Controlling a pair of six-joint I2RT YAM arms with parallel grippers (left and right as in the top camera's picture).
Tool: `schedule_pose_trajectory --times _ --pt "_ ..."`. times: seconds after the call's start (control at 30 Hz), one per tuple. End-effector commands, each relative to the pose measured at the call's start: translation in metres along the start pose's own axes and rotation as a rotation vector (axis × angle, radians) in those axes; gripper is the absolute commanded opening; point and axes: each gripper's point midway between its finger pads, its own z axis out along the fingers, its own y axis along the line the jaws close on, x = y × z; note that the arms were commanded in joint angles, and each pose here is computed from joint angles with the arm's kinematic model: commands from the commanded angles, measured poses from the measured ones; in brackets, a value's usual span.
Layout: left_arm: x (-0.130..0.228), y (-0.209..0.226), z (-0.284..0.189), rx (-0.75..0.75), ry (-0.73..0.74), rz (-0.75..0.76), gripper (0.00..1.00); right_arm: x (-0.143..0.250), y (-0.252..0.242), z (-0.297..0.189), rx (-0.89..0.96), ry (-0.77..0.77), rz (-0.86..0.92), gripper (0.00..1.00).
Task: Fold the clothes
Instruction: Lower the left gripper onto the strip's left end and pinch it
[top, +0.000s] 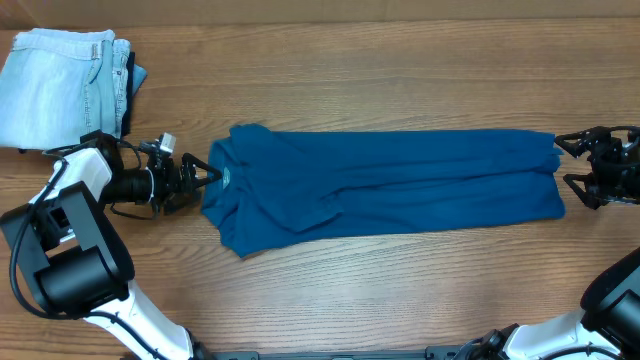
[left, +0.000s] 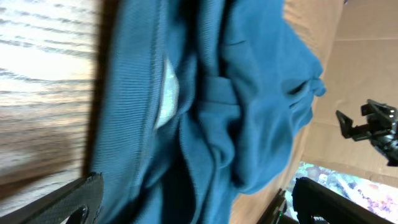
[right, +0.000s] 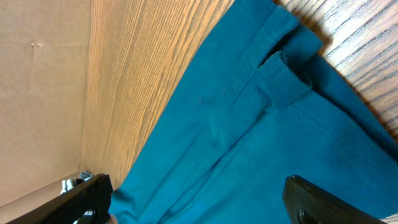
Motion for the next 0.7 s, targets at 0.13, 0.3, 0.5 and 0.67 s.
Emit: schedule_pose_trajectory --times 0.13,0.3,0.5,0.67 --pt "0.004 0.035 -0.002 -0.104 0.01 -0.011 1.0 0.0 0.001 0.0 -0.012 -0.001 0.0 0.92" --pt "0.004 0.045 -0.006 -0.144 0.01 -0.016 1.0 0.0 0.001 0.0 -0.013 -0.001 0.0 0.92" --pt "-0.003 0.058 -0.004 -0.244 -0.007 -0.092 1.0 -0.001 0.001 0.0 -0.013 -0.003 -0.003 0.91" --pt "-0.008 0.049 0.01 -0.253 -0.004 -0.066 1.0 -0.001 0.001 0.0 -0.013 -0.004 -0.004 0.91"
